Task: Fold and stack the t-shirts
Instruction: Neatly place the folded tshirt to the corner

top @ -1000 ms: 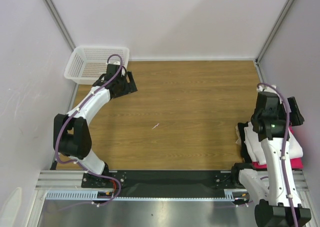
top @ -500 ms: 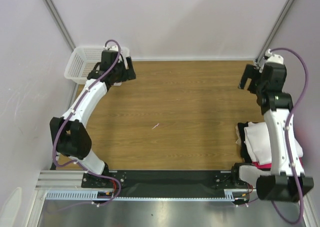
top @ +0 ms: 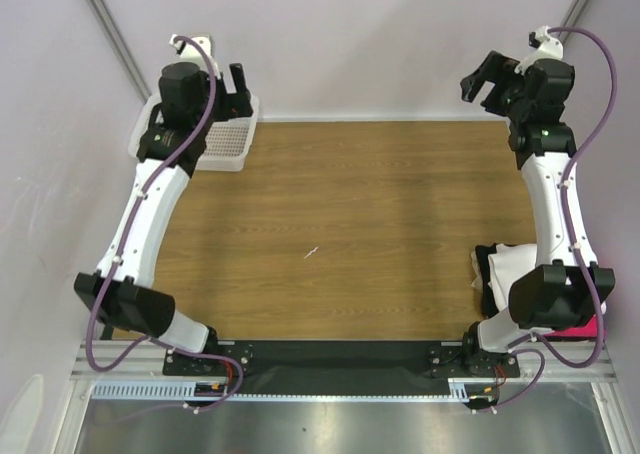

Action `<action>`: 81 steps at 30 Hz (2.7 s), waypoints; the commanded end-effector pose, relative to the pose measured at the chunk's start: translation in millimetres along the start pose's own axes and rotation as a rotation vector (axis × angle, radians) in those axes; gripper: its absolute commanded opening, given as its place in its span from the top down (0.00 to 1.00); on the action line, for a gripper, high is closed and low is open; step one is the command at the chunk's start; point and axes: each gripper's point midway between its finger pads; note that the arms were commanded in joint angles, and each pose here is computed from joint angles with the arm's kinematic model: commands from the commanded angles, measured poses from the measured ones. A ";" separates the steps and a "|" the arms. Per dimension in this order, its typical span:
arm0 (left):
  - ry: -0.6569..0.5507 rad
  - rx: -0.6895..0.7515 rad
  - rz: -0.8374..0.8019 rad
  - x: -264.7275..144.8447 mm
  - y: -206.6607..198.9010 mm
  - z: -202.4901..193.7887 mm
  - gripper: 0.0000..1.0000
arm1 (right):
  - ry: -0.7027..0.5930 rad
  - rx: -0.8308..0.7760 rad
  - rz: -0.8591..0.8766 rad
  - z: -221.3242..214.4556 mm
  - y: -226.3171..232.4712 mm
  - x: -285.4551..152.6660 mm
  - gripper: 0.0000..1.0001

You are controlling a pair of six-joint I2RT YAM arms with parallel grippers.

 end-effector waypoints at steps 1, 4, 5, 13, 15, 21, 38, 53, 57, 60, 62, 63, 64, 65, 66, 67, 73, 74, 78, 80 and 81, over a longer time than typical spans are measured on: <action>-0.125 0.028 0.008 -26.9 6.9 28.2 0.00 | -0.086 0.047 0.086 3.2 19.8 7.4 0.00; -0.134 -0.011 -0.011 -36.2 10.3 0.6 0.00 | -0.125 -0.027 0.085 -9.2 29.3 -2.0 0.00; -0.113 -0.045 -0.008 -41.2 15.0 -23.9 0.00 | -0.070 -0.049 0.090 -45.7 37.9 0.7 0.00; -0.115 -0.223 -0.021 -69.8 27.9 -98.8 0.00 | 0.034 -0.111 0.011 -136.0 29.6 -27.5 0.00; -0.073 -0.219 0.009 -74.5 36.3 -120.1 0.00 | 0.058 -0.093 -0.015 -151.8 21.9 -38.5 0.00; 0.004 -0.218 0.049 -82.3 47.0 -154.7 0.00 | 0.139 -0.040 -0.084 -181.9 3.6 -71.5 0.00; 0.029 -0.216 -0.013 -118.5 44.2 -173.8 0.00 | 0.073 0.029 -0.184 -188.1 -18.8 -161.7 0.00; -0.267 -0.288 -0.124 -194.6 45.4 -143.5 0.00 | -0.176 0.170 -0.089 -160.8 -8.2 -227.5 0.00; -0.336 -0.313 -0.134 -214.6 49.3 -144.3 0.00 | -0.208 0.195 -0.092 -166.7 -12.8 -243.2 0.00; -0.383 -0.314 -0.158 -224.0 49.8 -147.5 0.00 | -0.223 0.221 -0.100 -173.3 -16.6 -251.6 0.00; -0.376 -0.304 -0.160 -221.6 50.6 -156.6 0.00 | -0.229 0.247 -0.098 -176.9 -17.4 -253.9 0.00; -0.373 -0.299 -0.160 -221.6 51.2 -159.9 0.00 | -0.227 0.258 -0.098 -179.0 -17.5 -253.1 0.00; -0.383 -0.295 -0.162 -224.7 52.0 -159.6 0.00 | -0.213 0.262 -0.097 -185.0 -17.6 -250.1 0.00; -0.384 -0.289 -0.161 -226.3 52.7 -160.0 0.00 | -0.209 0.268 -0.098 -187.1 -17.9 -248.3 0.00; -0.382 -0.282 -0.157 -226.6 53.4 -160.7 0.00 | -0.201 0.280 -0.101 -191.0 -18.6 -245.8 0.00; -0.422 -0.295 -0.149 -234.2 57.8 -156.0 0.00 | -0.186 0.281 -0.106 -198.9 -20.1 -241.6 0.00; -0.410 -0.301 -0.142 -237.3 61.0 -163.9 0.00 | -0.169 0.277 -0.113 -213.1 -23.4 -231.5 0.00; -0.407 -0.299 -0.143 -237.1 60.6 -164.7 0.00 | -0.168 0.274 -0.112 -213.7 -23.4 -230.9 0.00; -0.383 -0.289 -0.154 -235.1 57.6 -167.7 0.00 | -0.162 0.266 -0.097 -216.9 -21.2 -228.1 0.00; -0.375 -0.287 -0.154 -234.7 57.1 -168.2 0.00 | -0.157 0.262 -0.097 -218.4 -21.4 -227.1 0.00; -0.363 -0.284 -0.153 -232.7 56.4 -169.7 0.00 | -0.160 0.261 -0.096 -217.8 -21.3 -227.3 0.01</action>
Point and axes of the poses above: each gripper's point midway between its finger pads, its own x axis out along the fingers, its own y axis along the line the jaws close on, z = x × y, and after that the axes turned 5 degrees about -x, right-handed
